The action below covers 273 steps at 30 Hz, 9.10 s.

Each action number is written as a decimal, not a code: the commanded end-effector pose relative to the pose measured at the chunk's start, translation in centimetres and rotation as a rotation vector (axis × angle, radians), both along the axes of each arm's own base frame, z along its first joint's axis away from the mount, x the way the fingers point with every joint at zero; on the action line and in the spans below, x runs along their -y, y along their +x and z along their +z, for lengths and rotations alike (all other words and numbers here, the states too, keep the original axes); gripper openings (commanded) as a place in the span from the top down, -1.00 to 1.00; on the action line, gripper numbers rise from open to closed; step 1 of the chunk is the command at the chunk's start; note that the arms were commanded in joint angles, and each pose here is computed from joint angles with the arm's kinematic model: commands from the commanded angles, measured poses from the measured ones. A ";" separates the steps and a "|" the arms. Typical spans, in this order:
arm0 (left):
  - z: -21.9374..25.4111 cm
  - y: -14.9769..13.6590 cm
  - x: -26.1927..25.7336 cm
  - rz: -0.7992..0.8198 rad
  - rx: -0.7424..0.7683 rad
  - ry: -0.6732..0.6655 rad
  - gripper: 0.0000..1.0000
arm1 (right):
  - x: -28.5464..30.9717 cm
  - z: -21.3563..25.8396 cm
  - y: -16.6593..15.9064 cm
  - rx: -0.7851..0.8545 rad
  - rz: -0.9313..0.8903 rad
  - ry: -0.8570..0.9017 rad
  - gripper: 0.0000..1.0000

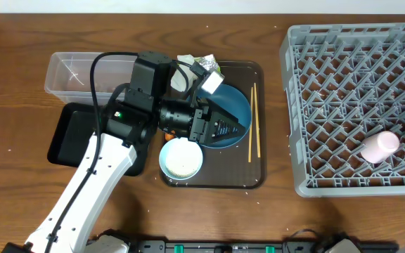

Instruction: Sort waste into correct bins and load items into the dishwasher rack

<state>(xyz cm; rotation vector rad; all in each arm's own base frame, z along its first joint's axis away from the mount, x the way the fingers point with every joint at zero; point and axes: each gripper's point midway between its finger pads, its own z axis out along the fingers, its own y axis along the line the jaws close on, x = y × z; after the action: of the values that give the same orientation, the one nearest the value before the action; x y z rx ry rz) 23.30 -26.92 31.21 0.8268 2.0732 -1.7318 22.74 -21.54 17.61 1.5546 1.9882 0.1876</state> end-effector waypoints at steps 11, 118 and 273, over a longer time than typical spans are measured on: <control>0.1 -0.5 -0.2 -0.004 -0.007 0.003 -0.23 | 2.2 -4.2 3.8 0.174 -0.072 0.332 -0.22; -29.1 12.8 -10.6 0.797 -0.102 1.085 0.24 | -26.9 2.5 3.6 -0.047 1.159 -0.105 -0.76; -6.4 4.1 -8.9 0.694 0.168 0.628 0.88 | -37.4 8.1 2.8 0.441 1.699 0.020 -0.50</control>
<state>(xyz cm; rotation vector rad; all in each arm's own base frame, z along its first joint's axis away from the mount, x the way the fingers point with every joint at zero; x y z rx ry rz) 27.97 -16.04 23.08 0.1820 2.4614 -0.5705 26.15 14.04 24.86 -0.4031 2.3477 0.9752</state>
